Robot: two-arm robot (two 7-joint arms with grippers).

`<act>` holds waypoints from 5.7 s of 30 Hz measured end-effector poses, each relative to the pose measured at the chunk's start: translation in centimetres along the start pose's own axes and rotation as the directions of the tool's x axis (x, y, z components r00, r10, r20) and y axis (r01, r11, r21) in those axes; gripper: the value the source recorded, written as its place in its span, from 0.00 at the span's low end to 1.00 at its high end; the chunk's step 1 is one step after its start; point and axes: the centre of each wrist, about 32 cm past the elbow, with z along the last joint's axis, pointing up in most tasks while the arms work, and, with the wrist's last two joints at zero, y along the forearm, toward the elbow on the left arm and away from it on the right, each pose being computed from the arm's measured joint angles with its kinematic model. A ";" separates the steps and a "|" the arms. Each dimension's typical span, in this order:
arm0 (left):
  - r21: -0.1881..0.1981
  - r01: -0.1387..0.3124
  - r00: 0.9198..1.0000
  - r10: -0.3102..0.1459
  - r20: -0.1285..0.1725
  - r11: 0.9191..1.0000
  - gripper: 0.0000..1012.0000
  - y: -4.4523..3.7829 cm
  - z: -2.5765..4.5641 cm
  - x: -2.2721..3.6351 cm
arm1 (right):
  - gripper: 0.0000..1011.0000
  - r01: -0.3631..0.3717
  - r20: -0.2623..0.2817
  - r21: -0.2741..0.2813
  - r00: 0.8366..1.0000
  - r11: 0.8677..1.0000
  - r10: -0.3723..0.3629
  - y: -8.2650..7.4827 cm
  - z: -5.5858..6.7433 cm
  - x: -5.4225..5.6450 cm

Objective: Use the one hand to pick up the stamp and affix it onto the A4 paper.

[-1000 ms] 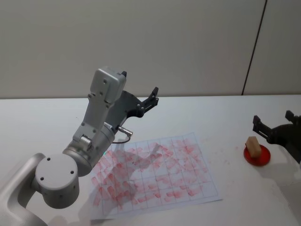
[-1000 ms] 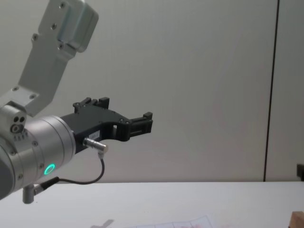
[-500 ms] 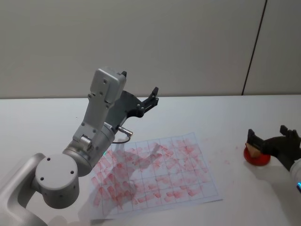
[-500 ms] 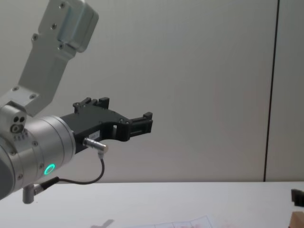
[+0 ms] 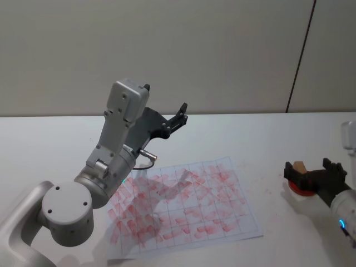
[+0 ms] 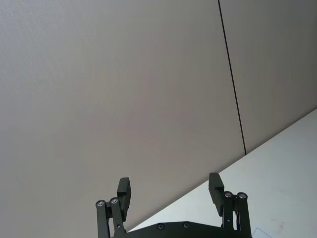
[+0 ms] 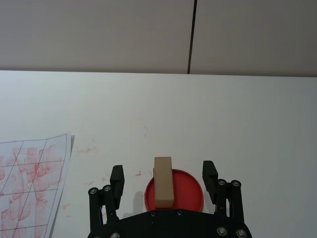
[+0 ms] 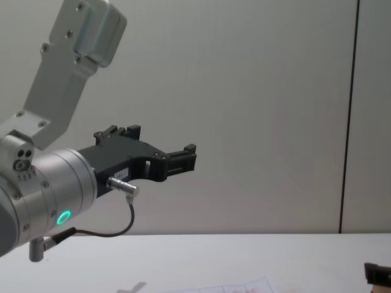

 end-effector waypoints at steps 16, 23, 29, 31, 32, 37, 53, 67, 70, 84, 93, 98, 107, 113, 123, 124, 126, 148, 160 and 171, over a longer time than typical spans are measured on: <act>0.000 0.000 1.000 0.000 0.000 1.000 0.99 0.00 0.00 0.00 | 0.56 0.018 0.003 -0.042 1.000 0.999 -0.018 0.6 -0.6 -0.9; 0.000 0.000 1.000 0.000 0.000 1.000 0.99 0.00 0.00 0.00 | 0.35 0.046 0.006 -0.054 0.999 0.998 -0.045 0.8 -0.8 -0.8; 0.000 0.000 1.000 0.000 0.000 1.000 0.99 0.00 0.00 0.00 | 0.22 0.064 0.007 -0.059 0.998 0.996 -0.064 0.9 -1.0 -0.7; 0.000 0.000 1.000 0.000 0.000 1.000 0.99 0.00 0.00 0.00 | 0.22 0.069 0.008 -0.059 0.998 0.996 -0.069 1.0 -1.0 -0.6; 0.000 0.000 1.000 0.000 0.000 1.000 0.99 0.00 0.00 0.00 | 0.22 0.070 0.008 -0.058 0.998 0.996 -0.070 1.0 -1.0 -0.6; 0.000 0.000 1.000 0.000 0.000 1.000 0.99 0.00 0.00 0.00 | 0.22 0.073 0.005 -0.047 0.997 0.996 -0.073 1.0 -1.0 -0.5; 0.000 0.000 1.000 0.000 0.000 1.000 0.99 0.00 0.00 0.00 | 0.22 0.034 -0.011 0.032 0.999 0.999 -0.034 0.3 0.5 -0.6; 0.000 0.000 1.000 0.000 0.000 1.000 0.99 0.00 0.00 0.00 | 0.22 -0.105 -0.001 0.026 0.994 0.994 0.105 0.1 1.8 -1.8; 0.000 0.000 1.000 0.000 0.000 1.000 0.99 0.00 0.00 0.00 | 0.22 -0.144 0.013 0.017 0.989 0.989 0.144 0.2 2.1 -2.5; 0.000 0.000 1.000 0.000 0.000 1.000 0.99 0.00 0.00 0.00 | 0.22 -0.272 0.075 -0.076 0.958 0.959 0.278 1.0 3.9 -6.2; 0.000 0.000 1.000 0.000 0.000 1.000 0.99 0.00 0.00 0.00 | 0.22 -0.285 0.112 -0.151 0.946 0.946 0.303 1.1 4.4 -7.1; 0.000 0.000 1.000 0.000 0.000 1.000 0.99 0.00 0.00 0.00 | 0.22 -0.282 0.127 -0.183 0.943 0.942 0.307 1.0 4.6 -7.2; 0.000 0.000 1.000 0.000 0.000 1.000 0.99 0.00 0.00 0.00 | 0.22 -0.285 0.142 -0.213 0.937 0.934 0.319 1.0 4.6 -7.4; 0.000 0.000 1.000 0.000 0.000 1.000 0.99 0.00 0.00 0.00 | 0.22 -0.298 0.157 -0.227 0.928 0.927 0.337 1.1 4.5 -7.9; 0.000 0.000 1.000 0.000 0.000 1.000 0.99 0.00 0.00 0.00 | 0.22 -0.314 0.202 -0.239 0.910 0.919 0.363 1.4 4.3 -9.1; 0.000 0.000 1.000 0.000 0.000 1.000 0.99 0.00 0.00 0.00 | 0.22 -0.314 0.202 -0.239 0.910 0.919 0.363 1.4 4.3 -9.1; 0.000 0.000 1.000 0.000 0.000 1.000 0.99 0.00 0.00 0.00 | 0.22 -0.311 0.217 -0.238 0.906 0.920 0.362 1.4 4.2 -9.3; 0.000 0.000 1.000 0.000 0.000 1.000 0.99 0.00 0.00 0.00 | 0.22 -0.270 0.337 -0.211 0.882 0.939 0.329 2.7 3.1 -10.7; 0.000 0.000 1.000 0.000 0.000 1.000 0.99 0.00 0.00 0.00 | 0.22 -0.277 0.349 -0.216 0.873 0.936 0.339 3.5 2.4 -11.2; 0.000 0.000 1.000 0.000 0.000 1.000 0.99 0.00 0.00 0.00 | 0.22 -0.288 0.342 -0.232 0.870 0.929 0.355 4.1 2.1 -11.3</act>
